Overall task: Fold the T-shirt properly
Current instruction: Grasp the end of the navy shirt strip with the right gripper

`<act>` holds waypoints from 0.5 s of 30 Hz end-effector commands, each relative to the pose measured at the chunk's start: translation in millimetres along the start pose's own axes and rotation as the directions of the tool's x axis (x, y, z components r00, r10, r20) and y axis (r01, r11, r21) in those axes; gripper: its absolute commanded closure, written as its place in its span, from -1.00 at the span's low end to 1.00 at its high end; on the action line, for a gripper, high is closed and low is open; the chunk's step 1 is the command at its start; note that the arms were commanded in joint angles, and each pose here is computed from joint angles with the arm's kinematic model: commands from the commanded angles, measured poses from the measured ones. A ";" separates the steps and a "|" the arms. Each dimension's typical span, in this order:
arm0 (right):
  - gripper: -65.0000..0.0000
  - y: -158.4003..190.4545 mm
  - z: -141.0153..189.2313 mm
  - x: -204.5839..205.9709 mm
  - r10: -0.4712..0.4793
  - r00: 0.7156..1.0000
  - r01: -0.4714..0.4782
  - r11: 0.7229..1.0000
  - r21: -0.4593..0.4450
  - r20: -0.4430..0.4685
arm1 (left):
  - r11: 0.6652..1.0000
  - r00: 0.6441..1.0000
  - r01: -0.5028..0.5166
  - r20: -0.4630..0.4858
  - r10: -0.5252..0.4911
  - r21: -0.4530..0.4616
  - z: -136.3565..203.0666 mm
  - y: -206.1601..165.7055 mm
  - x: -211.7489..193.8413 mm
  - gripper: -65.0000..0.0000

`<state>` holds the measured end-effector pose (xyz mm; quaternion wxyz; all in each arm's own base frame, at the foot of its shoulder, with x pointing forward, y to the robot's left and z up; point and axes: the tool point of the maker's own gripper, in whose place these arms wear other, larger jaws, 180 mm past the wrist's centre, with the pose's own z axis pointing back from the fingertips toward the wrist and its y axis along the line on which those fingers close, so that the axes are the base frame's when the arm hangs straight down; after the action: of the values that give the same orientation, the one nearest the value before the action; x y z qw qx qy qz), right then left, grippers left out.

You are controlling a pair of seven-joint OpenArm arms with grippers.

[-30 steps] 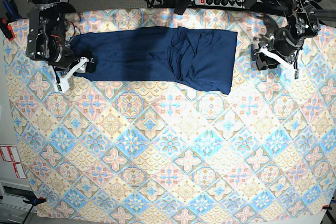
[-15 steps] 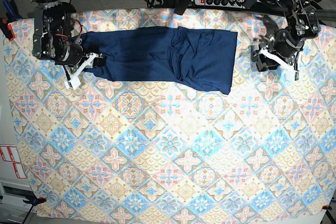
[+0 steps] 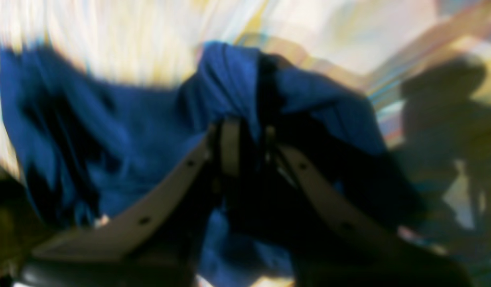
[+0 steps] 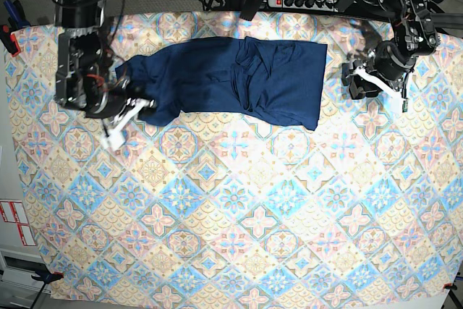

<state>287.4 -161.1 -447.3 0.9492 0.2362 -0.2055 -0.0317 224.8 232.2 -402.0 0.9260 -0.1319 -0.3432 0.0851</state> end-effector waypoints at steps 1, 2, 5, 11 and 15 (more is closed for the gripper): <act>0.87 7.1 6.0 24.0 0.010 0.998 -0.012 1.000 0.024 0.064 | 1.000 0.999 0.019 0.046 -0.019 -0.008 3.6 -1.7 15.2 0.32; 0.87 8.3 7.4 31.0 0.009 0.997 -0.011 1.000 0.026 0.080 | 1.000 0.999 0.019 0.046 -0.019 -0.008 3.6 -1.7 15.2 0.32; 0.86 8.4 8.9 39.1 0.017 0.995 -0.019 1.000 0.021 0.093 | 1.000 0.999 0.019 0.048 -0.019 -0.008 3.6 -1.7 15.5 0.32; 0.66 -1.3 8.2 23.2 0.012 0.998 -0.012 1.000 -0.009 0.064 | 1.000 0.999 0.020 0.048 -0.019 -0.010 3.4 -2.2 15.6 0.32; 0.19 -10.7 6.8 10.3 0.031 0.999 -0.030 0.998 -0.056 0.021 | 1.000 0.998 0.024 0.064 -0.023 -0.015 1.5 -4.6 23.6 0.32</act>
<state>277.0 -172.4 -457.7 0.9598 0.2043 -0.1899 -0.0318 230.0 232.3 -399.6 0.9249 -0.1312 -0.3472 0.0831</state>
